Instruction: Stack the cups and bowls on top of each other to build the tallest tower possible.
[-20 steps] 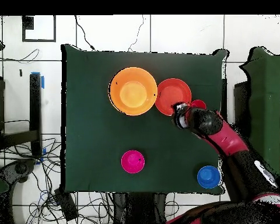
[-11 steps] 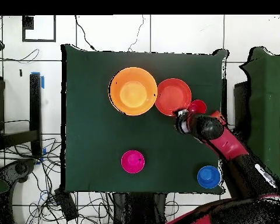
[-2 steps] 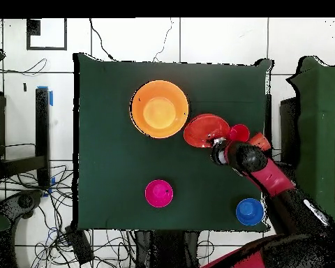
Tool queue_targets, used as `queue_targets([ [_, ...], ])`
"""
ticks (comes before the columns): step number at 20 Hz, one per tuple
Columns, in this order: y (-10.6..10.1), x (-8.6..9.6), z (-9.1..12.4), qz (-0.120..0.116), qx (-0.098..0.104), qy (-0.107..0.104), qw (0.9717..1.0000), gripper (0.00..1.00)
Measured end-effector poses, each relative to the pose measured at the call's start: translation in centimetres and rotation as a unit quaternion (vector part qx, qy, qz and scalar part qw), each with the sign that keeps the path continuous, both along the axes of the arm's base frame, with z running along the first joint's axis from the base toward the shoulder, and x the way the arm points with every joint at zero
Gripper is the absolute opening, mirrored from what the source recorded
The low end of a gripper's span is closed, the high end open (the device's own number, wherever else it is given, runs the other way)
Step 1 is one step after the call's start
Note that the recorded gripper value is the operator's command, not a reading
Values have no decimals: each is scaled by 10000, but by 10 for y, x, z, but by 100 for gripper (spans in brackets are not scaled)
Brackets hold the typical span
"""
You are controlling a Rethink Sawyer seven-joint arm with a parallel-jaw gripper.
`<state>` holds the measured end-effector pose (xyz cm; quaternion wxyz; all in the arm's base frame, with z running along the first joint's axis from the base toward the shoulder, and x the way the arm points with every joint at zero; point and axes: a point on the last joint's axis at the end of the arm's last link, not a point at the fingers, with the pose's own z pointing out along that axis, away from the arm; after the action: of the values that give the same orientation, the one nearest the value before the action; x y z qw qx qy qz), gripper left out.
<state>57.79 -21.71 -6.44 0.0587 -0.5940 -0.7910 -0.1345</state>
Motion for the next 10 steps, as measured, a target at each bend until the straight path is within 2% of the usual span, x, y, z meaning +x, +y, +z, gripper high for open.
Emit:
queue_targets([
  [10, -5, 1, -1, -3, 176, -23, 9998, 100],
])
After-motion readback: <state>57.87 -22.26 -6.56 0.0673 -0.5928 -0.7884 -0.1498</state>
